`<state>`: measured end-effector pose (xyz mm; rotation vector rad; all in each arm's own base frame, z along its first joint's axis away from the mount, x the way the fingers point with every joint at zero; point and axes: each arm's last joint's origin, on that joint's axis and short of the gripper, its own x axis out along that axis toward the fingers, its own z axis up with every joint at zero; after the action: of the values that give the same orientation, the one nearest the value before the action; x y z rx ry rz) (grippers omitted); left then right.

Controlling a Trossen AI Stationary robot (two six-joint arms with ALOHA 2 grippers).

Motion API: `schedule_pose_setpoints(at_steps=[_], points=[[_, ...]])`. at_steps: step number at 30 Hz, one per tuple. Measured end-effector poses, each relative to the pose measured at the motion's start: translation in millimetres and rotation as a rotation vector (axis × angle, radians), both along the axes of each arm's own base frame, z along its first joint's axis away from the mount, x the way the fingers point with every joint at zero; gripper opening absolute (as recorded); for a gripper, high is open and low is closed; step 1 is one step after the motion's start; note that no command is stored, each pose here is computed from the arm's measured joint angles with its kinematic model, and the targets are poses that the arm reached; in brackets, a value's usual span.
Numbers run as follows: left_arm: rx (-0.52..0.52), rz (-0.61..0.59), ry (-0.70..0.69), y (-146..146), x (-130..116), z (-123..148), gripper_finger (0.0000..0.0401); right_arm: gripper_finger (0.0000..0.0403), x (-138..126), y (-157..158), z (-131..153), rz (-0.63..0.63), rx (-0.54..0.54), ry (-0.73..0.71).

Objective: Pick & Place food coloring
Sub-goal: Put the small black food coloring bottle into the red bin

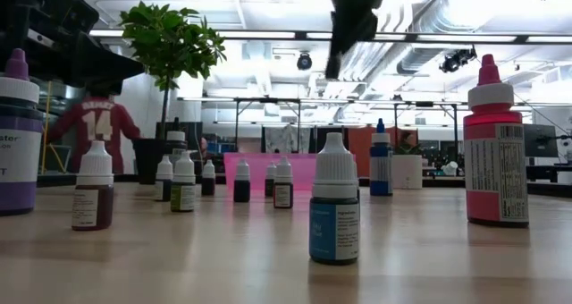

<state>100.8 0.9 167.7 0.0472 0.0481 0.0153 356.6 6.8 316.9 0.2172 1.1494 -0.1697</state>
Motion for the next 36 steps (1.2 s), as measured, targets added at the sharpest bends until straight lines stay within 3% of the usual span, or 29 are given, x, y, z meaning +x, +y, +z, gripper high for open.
schedule_pose_setpoints(at_steps=[5, 13, 21, 31, 36], points=[[0.000, 0.000, 0.000, 0, 0, 0, 0.0000, 0.0056, -3, -28, 23, -0.130, -0.054, -0.026], [0.000, 0.000, 0.000, 0, 0, 0, 0.0000, 0.0056, -5, -81, 31, -0.250, -0.154, -0.088], [0.000, 0.000, 0.000, 0, 0, 0, 0.0000, 0.0056, 4, -139, 8, -0.381, -0.173, -0.078], [0.000, -0.001, 0.000, 0, 0, 0, 0.0000, 0.0056, 33, -204, -25, -0.507, -0.084, -0.028], [0.000, 0.000, 0.000, 0, 0, 0, 0.0000, 0.0057, 41, -232, -41, -0.543, -0.054, 0.070]])
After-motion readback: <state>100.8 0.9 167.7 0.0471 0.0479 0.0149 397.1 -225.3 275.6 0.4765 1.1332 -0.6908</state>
